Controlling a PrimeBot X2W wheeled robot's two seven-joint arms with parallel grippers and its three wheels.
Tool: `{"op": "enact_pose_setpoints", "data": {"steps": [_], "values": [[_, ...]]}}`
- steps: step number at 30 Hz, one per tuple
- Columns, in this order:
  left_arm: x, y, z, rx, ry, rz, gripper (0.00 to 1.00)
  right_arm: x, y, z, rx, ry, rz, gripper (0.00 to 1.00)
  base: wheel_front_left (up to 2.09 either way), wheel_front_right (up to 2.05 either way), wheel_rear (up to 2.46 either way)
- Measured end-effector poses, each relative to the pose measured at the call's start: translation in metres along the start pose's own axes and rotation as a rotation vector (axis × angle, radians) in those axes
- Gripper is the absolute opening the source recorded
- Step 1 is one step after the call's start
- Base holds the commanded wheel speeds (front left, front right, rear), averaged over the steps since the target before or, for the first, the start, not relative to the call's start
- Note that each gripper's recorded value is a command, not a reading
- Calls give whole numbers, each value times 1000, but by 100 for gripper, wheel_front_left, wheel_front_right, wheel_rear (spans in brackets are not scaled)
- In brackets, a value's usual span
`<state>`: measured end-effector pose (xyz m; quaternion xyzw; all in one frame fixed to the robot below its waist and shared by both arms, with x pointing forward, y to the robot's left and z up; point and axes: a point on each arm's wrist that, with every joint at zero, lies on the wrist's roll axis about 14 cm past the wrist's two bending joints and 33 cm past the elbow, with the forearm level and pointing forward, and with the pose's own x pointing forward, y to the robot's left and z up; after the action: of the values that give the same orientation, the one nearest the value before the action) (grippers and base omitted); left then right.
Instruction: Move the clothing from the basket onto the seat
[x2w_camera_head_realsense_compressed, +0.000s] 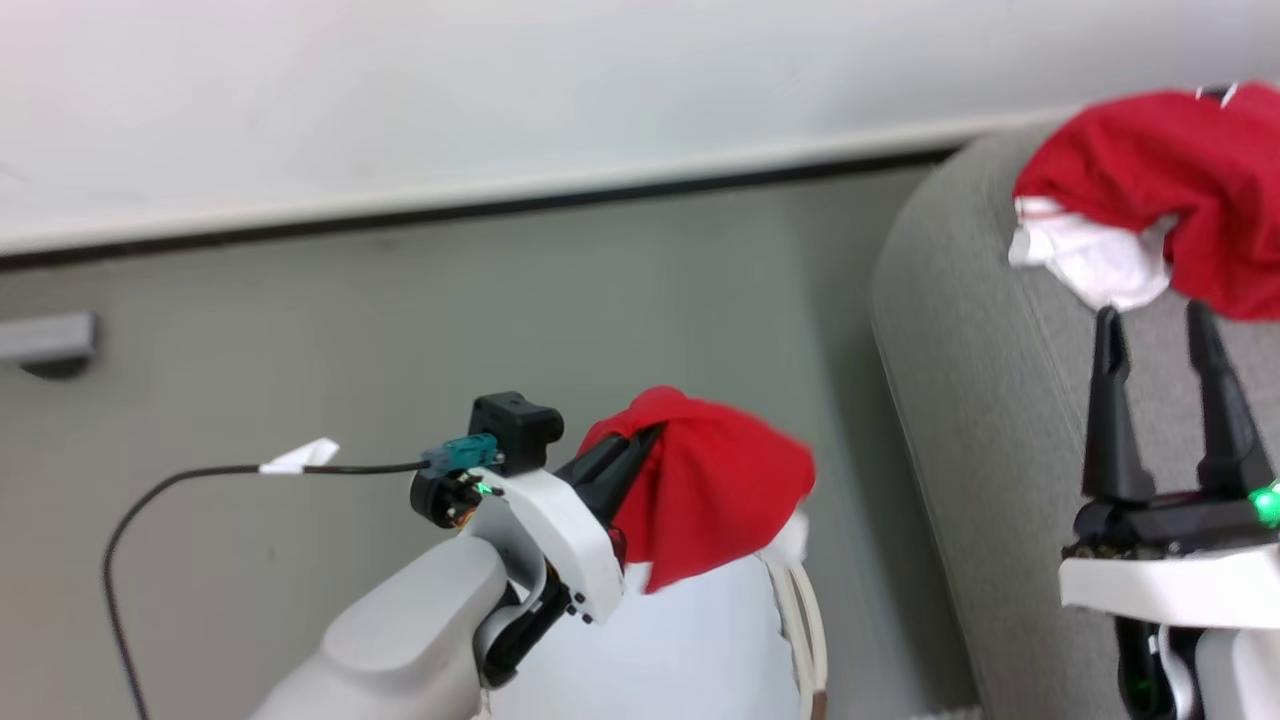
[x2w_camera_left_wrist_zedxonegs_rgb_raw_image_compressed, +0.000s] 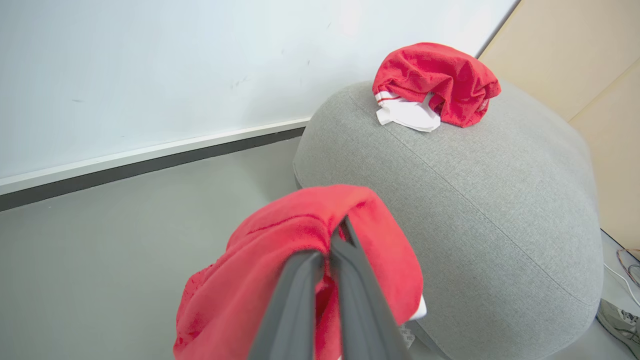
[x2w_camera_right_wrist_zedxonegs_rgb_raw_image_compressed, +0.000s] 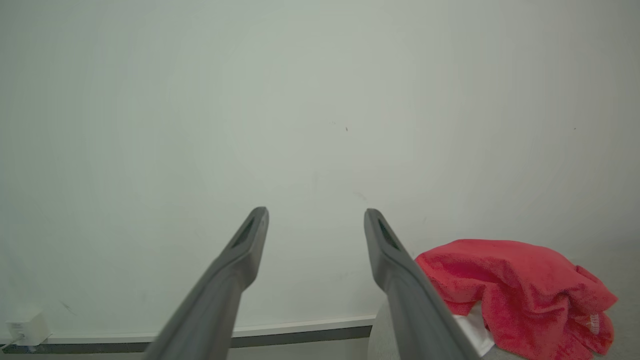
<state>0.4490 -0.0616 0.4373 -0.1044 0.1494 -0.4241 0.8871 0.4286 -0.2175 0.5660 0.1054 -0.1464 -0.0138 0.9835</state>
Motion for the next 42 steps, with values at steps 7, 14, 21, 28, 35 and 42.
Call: {"op": "enact_pose_setpoints", "data": {"steps": [7,14,21,28,35,42], "values": [[-34,-18,65,105,-169,17,0,-19,30,12,47,-6,73,100,0,0,0],[-63,-39,126,208,-319,38,0,-36,58,22,96,-15,144,100,0,0,0],[-94,-56,195,302,-467,65,0,-47,90,22,142,-2,231,100,0,0,0],[-115,-65,230,325,-553,83,0,-50,109,19,166,13,281,100,0,0,0],[-118,-63,225,312,-549,92,0,-53,122,10,176,42,319,100,0,0,0],[-116,-61,220,305,-538,91,0,-58,140,-1,173,82,379,100,0,0,0]]}}
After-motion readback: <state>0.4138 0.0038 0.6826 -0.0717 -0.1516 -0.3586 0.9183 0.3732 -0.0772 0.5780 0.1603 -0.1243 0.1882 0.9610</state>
